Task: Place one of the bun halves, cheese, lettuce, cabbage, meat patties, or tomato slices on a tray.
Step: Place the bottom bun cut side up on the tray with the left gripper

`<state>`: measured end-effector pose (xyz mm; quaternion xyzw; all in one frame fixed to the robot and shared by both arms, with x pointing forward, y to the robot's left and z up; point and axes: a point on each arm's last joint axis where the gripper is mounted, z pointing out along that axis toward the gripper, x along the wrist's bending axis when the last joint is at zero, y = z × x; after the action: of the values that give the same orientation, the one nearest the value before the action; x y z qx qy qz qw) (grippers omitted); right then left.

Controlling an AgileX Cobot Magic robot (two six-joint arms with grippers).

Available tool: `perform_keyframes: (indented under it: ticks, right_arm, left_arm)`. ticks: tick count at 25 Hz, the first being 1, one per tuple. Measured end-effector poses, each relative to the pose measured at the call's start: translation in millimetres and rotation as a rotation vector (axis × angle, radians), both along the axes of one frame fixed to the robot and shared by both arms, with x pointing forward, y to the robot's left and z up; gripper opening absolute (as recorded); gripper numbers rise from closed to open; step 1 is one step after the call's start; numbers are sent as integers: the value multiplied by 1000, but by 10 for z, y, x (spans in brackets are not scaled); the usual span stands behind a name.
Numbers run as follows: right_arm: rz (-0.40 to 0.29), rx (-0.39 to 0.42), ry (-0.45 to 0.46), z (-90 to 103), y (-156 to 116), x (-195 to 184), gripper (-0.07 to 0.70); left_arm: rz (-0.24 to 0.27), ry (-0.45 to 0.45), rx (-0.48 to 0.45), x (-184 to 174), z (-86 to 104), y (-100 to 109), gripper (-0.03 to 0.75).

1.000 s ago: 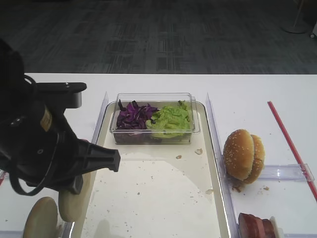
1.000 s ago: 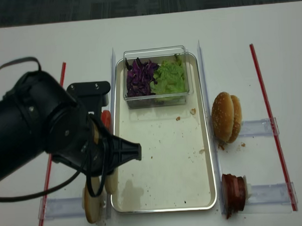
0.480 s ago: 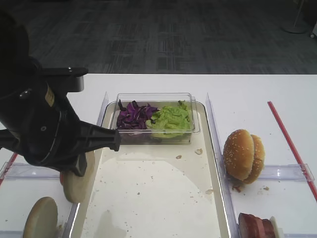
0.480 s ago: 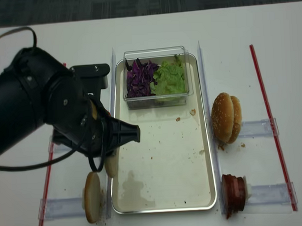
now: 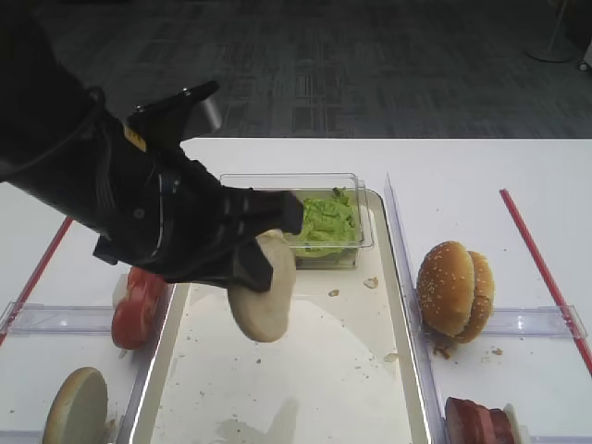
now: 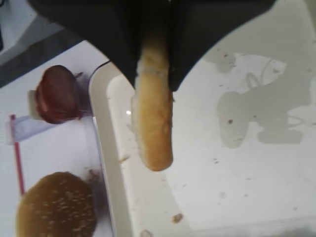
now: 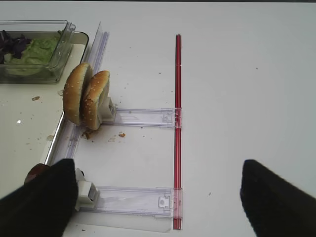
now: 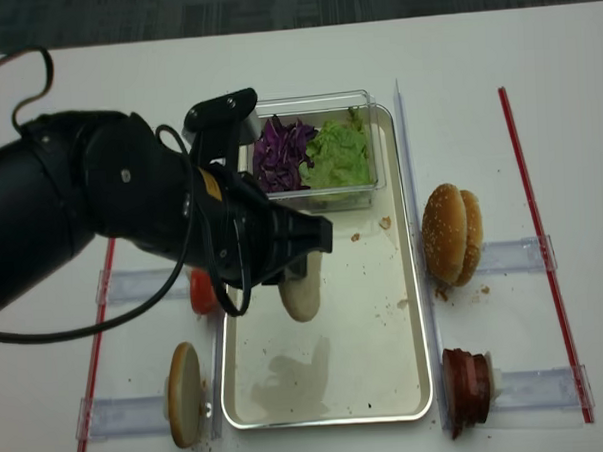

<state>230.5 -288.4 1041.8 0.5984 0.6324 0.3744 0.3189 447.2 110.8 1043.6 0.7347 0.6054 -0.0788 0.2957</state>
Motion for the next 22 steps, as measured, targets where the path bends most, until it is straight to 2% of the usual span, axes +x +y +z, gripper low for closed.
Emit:
perform_keyframes:
  ticks: [5, 10, 12, 14, 17, 22]
  right_arm:
    - [0, 0, 0, 0, 0, 0, 678]
    - [0, 0, 0, 0, 0, 0, 678]
    - [0, 0, 0, 0, 0, 0, 678]
    - [0, 0, 0, 0, 0, 0, 678]
    - [0, 0, 0, 0, 0, 0, 678]
    - [0, 0, 0, 0, 0, 0, 678]
  left_arm:
    - [-40, -22, -95, -6, 52, -77, 62]
    - [-48, -24, -106, -5, 55, -85, 62]
    - [-32, -10, -103, 33, 29, -60, 62]
    - [-24, 33, -88, 79, -53, -46, 62]
    - [-43, 95, -65, 146, -248, -100, 62]
    - [-77, 176, -107, 236, -523, -235, 62]
